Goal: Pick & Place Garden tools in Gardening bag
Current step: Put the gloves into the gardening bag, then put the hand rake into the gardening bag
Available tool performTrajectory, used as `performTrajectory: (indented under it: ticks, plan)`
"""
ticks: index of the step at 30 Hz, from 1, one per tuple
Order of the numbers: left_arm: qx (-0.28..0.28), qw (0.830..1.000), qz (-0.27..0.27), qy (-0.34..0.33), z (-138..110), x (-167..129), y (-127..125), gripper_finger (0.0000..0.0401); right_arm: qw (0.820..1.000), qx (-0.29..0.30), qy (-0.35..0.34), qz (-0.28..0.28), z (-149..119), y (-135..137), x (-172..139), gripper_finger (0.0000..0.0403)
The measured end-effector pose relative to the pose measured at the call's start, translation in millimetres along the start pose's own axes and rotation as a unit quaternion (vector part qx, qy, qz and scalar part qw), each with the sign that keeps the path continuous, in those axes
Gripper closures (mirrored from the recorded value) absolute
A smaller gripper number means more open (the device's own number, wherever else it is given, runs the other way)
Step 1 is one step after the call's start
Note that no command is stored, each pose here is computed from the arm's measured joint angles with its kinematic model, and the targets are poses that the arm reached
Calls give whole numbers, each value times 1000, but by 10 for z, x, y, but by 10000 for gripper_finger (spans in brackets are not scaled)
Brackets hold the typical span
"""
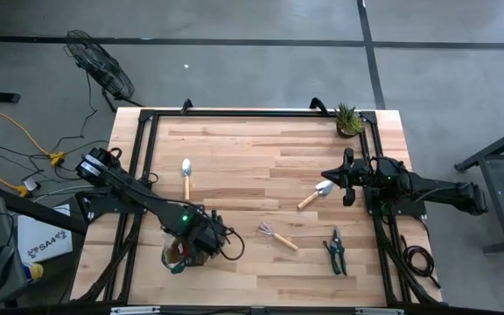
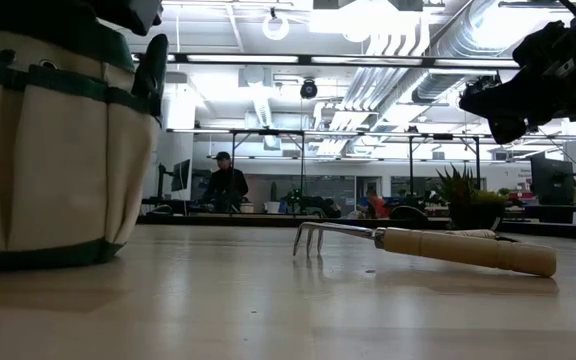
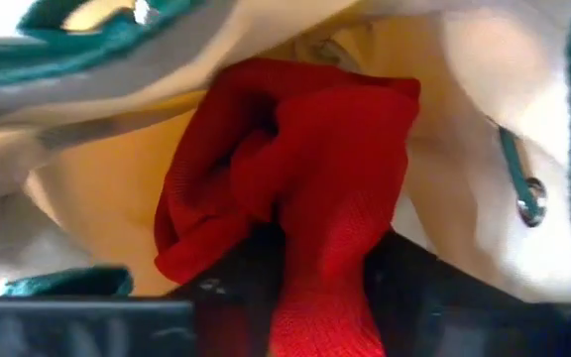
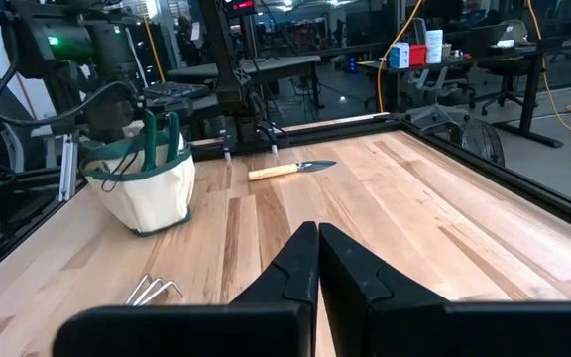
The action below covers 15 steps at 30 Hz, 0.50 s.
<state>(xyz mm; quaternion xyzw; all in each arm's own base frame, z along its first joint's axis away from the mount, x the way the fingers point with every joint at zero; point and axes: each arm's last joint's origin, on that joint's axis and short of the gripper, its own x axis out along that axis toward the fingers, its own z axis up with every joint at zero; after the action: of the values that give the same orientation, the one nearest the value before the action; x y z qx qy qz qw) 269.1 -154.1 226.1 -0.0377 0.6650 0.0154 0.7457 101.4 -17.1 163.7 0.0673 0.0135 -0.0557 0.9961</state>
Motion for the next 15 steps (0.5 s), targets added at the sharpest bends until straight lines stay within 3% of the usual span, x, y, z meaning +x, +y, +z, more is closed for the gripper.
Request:
performTrajectory:
  ticks: [6,15]
  plan:
    - [-8,1000,8,-13,38,-103,-12,181,1000,0,0,0,0,0,0,400]
    - [-22,999,23,1,54,-363,-8,172,1000,0,0,0,1,0,0,400]
